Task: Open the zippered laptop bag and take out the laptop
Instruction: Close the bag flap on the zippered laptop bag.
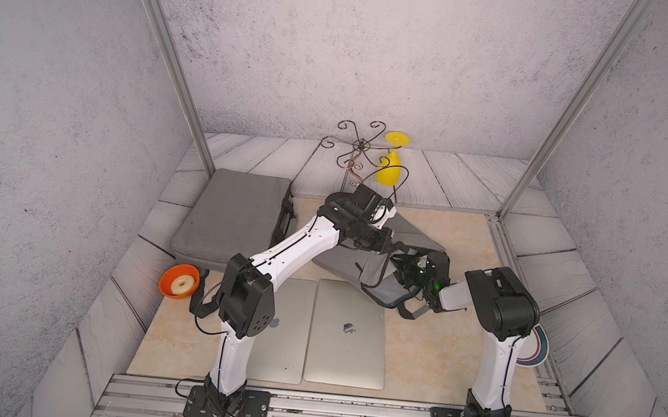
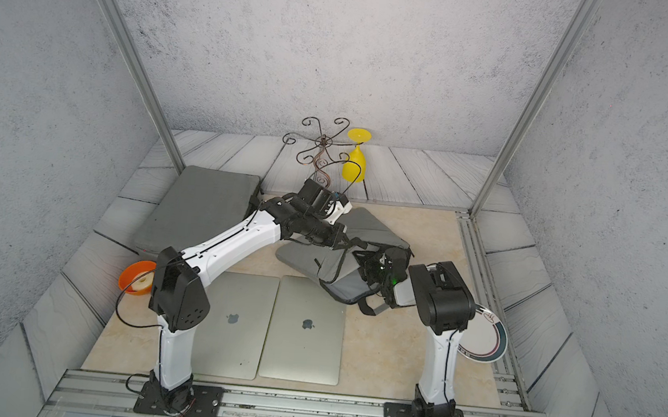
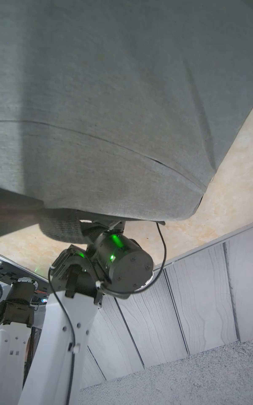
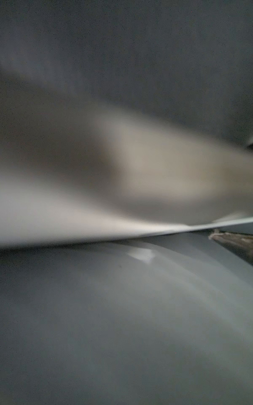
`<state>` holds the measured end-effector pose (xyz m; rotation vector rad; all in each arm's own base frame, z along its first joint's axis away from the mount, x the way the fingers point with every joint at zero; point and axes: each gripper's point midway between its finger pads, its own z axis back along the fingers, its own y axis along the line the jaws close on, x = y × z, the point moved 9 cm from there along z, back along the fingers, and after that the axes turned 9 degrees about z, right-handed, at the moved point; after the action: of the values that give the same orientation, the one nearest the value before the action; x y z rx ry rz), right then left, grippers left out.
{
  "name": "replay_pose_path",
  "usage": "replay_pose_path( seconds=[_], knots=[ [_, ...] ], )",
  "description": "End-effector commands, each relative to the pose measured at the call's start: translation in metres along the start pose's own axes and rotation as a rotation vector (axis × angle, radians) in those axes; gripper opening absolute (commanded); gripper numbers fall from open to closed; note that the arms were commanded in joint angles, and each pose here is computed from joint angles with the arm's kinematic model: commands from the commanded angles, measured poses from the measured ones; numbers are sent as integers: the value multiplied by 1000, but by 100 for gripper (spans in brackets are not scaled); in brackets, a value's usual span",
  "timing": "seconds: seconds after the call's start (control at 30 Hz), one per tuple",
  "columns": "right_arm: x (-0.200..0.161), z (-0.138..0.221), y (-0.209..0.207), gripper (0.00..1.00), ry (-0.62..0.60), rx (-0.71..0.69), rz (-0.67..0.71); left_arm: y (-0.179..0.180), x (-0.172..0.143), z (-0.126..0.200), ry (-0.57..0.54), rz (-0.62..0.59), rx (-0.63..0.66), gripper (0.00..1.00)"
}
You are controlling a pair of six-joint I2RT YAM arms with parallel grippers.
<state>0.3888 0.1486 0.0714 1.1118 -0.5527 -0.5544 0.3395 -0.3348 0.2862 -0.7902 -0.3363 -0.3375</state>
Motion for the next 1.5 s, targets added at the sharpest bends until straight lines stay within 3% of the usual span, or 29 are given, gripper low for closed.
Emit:
replay_pose_path(
  seconds=[0.0, 0.1, 0.37, 0.53, 0.67, 1.1, 1.47],
  knots=[
    [-4, -10, -5, 34, -16, 45, -16, -24, 8, 25, -54, -72, -119, 0],
    [-2, -11, 1, 26, -36, 86, -3, -21, 4, 22, -40, -71, -116, 0],
    [-1, -14, 26, 25, -39, 239, 25, -6, -2, 16, -19, -30, -123, 0],
    [-3, -8, 32, 9, -37, 253, 52, 1, -4, 15, -5, -19, -117, 0],
    [-5, -1, 39, 5, -30, 265, 79, 8, -9, 15, 4, -14, -93, 0],
    [-18, 41, 59, 0, -69, 273, 127, 30, -29, 11, 65, -78, 24, 0],
    [-32, 79, 68, 0, -34, 265, 121, 52, -38, 26, 85, -162, 207, 0]
  ],
)
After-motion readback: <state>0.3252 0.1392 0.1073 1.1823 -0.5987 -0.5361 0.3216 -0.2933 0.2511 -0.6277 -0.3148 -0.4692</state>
